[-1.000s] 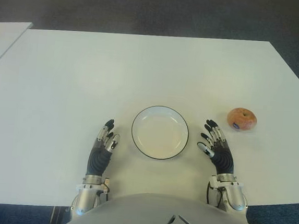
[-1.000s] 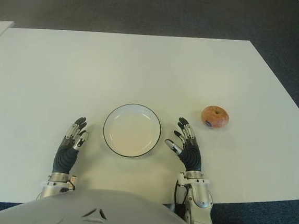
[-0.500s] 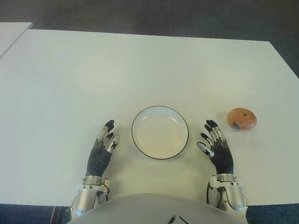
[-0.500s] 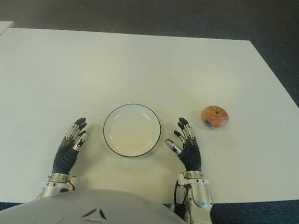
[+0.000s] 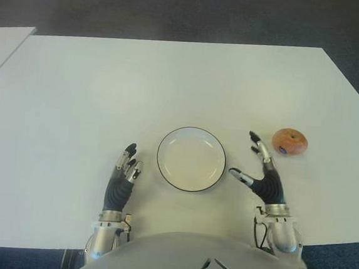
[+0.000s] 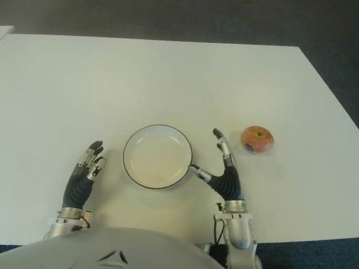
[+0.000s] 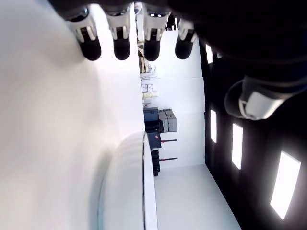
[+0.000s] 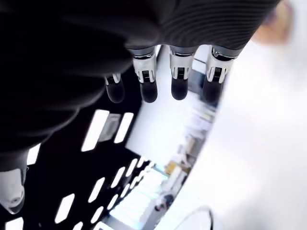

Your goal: Put the apples into the plate.

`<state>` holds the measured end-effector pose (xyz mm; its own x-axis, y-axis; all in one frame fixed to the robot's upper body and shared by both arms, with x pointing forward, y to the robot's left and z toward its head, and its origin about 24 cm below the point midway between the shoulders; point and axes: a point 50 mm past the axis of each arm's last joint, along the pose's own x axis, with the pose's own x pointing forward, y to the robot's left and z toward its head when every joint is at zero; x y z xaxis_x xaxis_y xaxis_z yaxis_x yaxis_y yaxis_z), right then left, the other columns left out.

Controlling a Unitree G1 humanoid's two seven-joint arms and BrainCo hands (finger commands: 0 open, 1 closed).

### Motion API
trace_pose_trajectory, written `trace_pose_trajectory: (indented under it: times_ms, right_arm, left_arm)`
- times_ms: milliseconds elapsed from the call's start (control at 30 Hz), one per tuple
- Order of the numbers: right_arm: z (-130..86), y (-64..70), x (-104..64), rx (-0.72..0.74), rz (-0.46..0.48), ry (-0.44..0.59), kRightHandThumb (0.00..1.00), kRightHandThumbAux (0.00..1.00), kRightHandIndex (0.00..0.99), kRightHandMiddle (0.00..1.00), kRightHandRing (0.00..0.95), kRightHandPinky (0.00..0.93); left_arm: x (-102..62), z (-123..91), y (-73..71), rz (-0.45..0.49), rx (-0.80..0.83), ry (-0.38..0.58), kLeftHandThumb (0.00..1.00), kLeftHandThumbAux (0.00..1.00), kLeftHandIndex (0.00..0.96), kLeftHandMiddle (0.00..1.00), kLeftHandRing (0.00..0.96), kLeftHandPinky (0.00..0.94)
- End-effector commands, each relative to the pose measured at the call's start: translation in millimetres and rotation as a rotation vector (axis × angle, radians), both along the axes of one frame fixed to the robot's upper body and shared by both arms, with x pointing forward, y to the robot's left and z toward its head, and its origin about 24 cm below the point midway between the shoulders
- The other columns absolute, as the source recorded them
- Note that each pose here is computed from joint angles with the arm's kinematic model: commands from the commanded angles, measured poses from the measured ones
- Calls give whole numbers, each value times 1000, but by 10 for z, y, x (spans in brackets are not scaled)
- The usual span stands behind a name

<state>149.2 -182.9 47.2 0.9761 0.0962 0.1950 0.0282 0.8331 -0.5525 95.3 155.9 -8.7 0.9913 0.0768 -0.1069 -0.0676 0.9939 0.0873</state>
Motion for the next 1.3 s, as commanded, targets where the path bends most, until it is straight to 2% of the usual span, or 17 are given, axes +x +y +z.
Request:
trace_pose_trajectory:
  times_ms: [33, 133, 267, 367, 533, 933, 1067, 1300]
  right_arm:
    - [256, -277, 313, -469, -13, -253, 241, 482, 5, 11, 0, 0]
    - [348, -366, 452, -582, -46, -316, 240, 446, 8, 16, 0, 0]
    - [377, -451, 561, -668, -66, -332, 242, 412, 6, 10, 0, 0]
    - [415, -531, 670, -809, -91, -299, 255, 380, 2, 3, 0, 0]
    - [491, -623, 772, -909, -110, -241, 307, 332, 1, 0, 0, 0]
    - [513, -790, 972, -958, -115, -119, 316, 267, 0, 0, 0, 0]
    - [420, -986, 1094, -962, -140, -20, 300, 245, 0, 0, 0, 0]
    - [276, -1215, 1165, -962, -167, 71, 280, 212, 0, 0, 0, 0]
  left_arm:
    - [11, -79, -20, -14, -32, 52, 36, 388, 0, 0, 0, 25]
    - [9, -86, -12, -14, -51, 52, 38, 387, 0, 0, 0, 26]
    - [5, -92, -5, -11, -52, 47, 43, 391, 0, 0, 0, 21]
    - [-2, -98, 1, -11, -42, 45, 46, 398, 0, 0, 0, 16]
    - [3, -97, -1, -16, -28, 32, 51, 393, 0, 0, 0, 17]
    - [-20, -101, 35, -14, -22, 34, 59, 378, 0, 0, 0, 23]
    - [-26, -96, 48, -17, -21, 36, 59, 378, 0, 0, 0, 27]
    - [-53, -75, 74, -22, -9, 24, 61, 372, 0, 0, 0, 23]
